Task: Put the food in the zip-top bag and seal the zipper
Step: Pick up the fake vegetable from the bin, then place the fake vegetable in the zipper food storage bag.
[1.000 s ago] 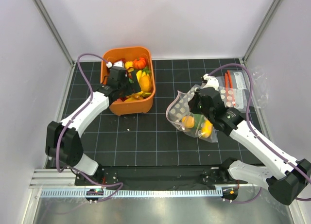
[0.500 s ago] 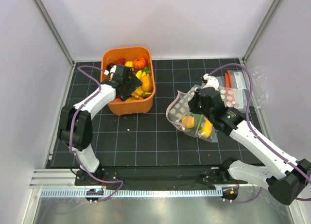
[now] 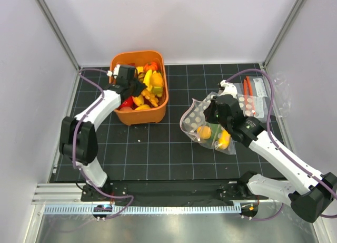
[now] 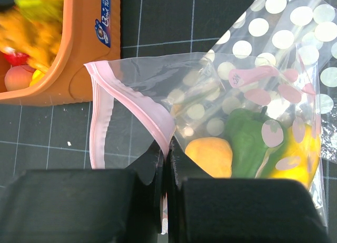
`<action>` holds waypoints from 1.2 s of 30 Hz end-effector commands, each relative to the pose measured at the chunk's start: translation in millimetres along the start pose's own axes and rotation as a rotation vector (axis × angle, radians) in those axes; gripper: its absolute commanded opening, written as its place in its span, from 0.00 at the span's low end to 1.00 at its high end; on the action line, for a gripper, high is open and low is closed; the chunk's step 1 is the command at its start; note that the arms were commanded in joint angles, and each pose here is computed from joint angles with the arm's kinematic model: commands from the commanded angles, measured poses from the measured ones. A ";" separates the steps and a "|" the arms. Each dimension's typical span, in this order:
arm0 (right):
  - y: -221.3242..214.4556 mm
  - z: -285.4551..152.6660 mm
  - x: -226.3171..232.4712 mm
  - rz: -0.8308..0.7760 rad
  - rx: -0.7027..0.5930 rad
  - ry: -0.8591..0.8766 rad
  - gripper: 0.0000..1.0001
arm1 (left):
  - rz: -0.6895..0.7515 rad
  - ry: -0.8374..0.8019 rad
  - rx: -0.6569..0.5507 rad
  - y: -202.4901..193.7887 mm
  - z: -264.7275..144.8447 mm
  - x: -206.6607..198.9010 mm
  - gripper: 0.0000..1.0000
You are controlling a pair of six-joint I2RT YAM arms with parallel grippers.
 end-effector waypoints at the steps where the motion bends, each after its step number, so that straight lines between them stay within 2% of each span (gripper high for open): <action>1: 15.9 -7.1 6.1 0.030 -0.059 0.030 0.01 | 0.014 -0.222 -0.163 50.9 -65.1 -74.5 0.00; 9: 14.5 -5.1 5.0 0.029 -0.055 0.021 0.01 | 0.037 -0.256 -0.195 64.1 -87.7 -79.0 0.00; 14: 13.9 -4.4 5.9 0.029 -0.052 0.025 0.01 | 0.179 -0.313 -0.177 63.5 -103.3 -94.1 0.00; 16: 13.6 -4.0 5.6 0.027 -0.051 0.023 0.01 | 0.270 -0.402 -0.097 46.7 -111.8 -103.6 0.00; 18: 14.8 -4.7 6.1 0.027 -0.056 0.027 0.01 | 0.336 -0.461 -0.067 36.9 -120.8 -101.7 0.00; 19: 13.7 -4.2 6.3 0.026 -0.052 0.028 0.01 | 0.375 -0.581 -0.041 29.0 -134.1 -116.2 0.00; 20: 13.3 -3.9 7.5 0.027 -0.050 0.034 0.01 | 0.432 -0.624 -0.011 17.1 -132.5 -107.1 0.00; 22: 12.8 -2.7 8.3 0.027 -0.047 0.036 0.01 | 0.490 -0.832 -0.040 12.1 -169.2 -128.9 0.00; 23: 12.4 -2.5 9.3 0.025 -0.044 0.042 0.01 | 0.520 -0.876 0.020 -2.8 -171.6 -119.9 0.00; 24: 12.2 -2.5 9.8 0.027 -0.043 0.044 0.01 | 0.516 -0.911 0.016 -4.4 -181.1 -122.7 0.00; 26: 10.6 0.0 10.3 0.027 -0.038 0.044 0.01 | 0.520 -0.945 0.015 -7.1 -197.1 -123.3 0.00; 29: 7.8 2.5 14.0 0.023 -0.022 0.060 0.01 | 0.605 -0.996 0.030 -26.9 -214.8 -123.9 0.00; 30: 7.4 2.1 17.5 0.024 -0.016 0.079 0.01 | 0.651 -1.019 0.037 -39.9 -219.2 -124.2 0.00; 36: 2.8 4.2 26.9 0.026 0.011 0.127 0.01 | 0.715 -1.077 0.072 -88.8 -237.3 -120.4 0.00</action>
Point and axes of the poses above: each gripper's point midway between its finger pads, its own z axis out along the fingers, its own x axis along the line the jaws close on, y = z × x, the point moved 1 cm from there along -z, back along the fingers, and after that the axes turned 9 degrees about -z, right-handed, at the moved point
